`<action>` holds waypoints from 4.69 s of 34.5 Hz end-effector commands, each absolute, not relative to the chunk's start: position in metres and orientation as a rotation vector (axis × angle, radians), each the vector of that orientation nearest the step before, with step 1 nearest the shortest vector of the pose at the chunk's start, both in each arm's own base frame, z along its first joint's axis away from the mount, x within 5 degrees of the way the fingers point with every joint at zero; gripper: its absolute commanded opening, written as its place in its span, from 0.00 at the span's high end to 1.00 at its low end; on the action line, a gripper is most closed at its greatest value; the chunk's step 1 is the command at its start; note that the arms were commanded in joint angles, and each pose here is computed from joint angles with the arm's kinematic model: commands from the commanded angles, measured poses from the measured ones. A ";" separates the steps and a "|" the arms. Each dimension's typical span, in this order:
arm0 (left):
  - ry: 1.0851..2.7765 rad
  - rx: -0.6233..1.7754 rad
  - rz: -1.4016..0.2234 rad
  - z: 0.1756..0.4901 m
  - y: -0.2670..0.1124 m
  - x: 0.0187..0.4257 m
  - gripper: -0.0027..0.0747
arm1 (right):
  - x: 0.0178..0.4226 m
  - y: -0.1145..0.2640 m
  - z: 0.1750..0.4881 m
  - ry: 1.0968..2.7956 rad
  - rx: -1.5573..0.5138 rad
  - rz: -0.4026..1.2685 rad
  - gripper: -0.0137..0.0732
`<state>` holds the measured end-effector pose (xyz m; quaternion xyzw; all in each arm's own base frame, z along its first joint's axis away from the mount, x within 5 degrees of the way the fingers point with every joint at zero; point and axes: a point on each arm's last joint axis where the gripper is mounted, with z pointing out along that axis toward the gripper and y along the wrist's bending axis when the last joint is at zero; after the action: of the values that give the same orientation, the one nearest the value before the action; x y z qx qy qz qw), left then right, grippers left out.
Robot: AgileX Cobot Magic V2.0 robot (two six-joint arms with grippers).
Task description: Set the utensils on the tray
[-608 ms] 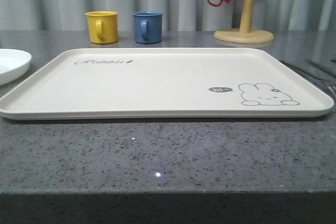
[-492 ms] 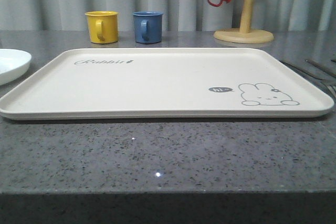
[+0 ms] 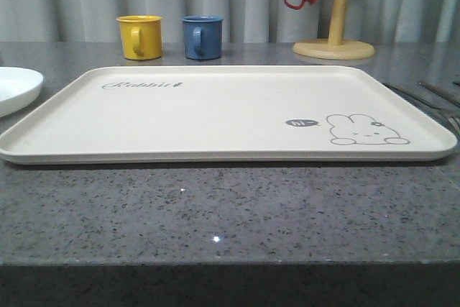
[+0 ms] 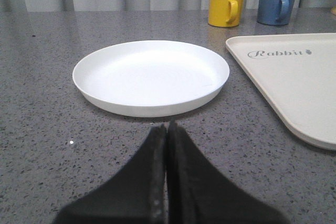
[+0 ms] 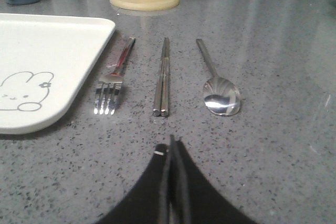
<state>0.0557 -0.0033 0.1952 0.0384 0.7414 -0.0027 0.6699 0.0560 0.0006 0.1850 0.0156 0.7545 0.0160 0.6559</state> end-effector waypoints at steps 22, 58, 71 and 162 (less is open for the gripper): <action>1.492 0.070 -0.005 0.210 -0.003 0.054 0.99 | 0.055 0.000 0.203 1.550 0.039 0.026 0.92; 1.484 0.153 0.099 0.343 -0.004 0.093 0.51 | 0.079 0.001 0.351 1.636 0.027 0.037 0.53; 1.506 0.143 0.072 0.345 -0.005 0.097 0.18 | 0.079 0.001 0.351 1.636 0.027 0.037 0.12; 2.423 1.317 -0.019 0.318 -0.253 0.259 0.49 | 0.079 0.001 0.350 1.638 0.027 0.037 0.12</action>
<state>0.2629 -0.2543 0.2836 0.4791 0.8651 0.0093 0.1483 0.0774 0.0016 0.3335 0.0116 0.7626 0.0209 0.6464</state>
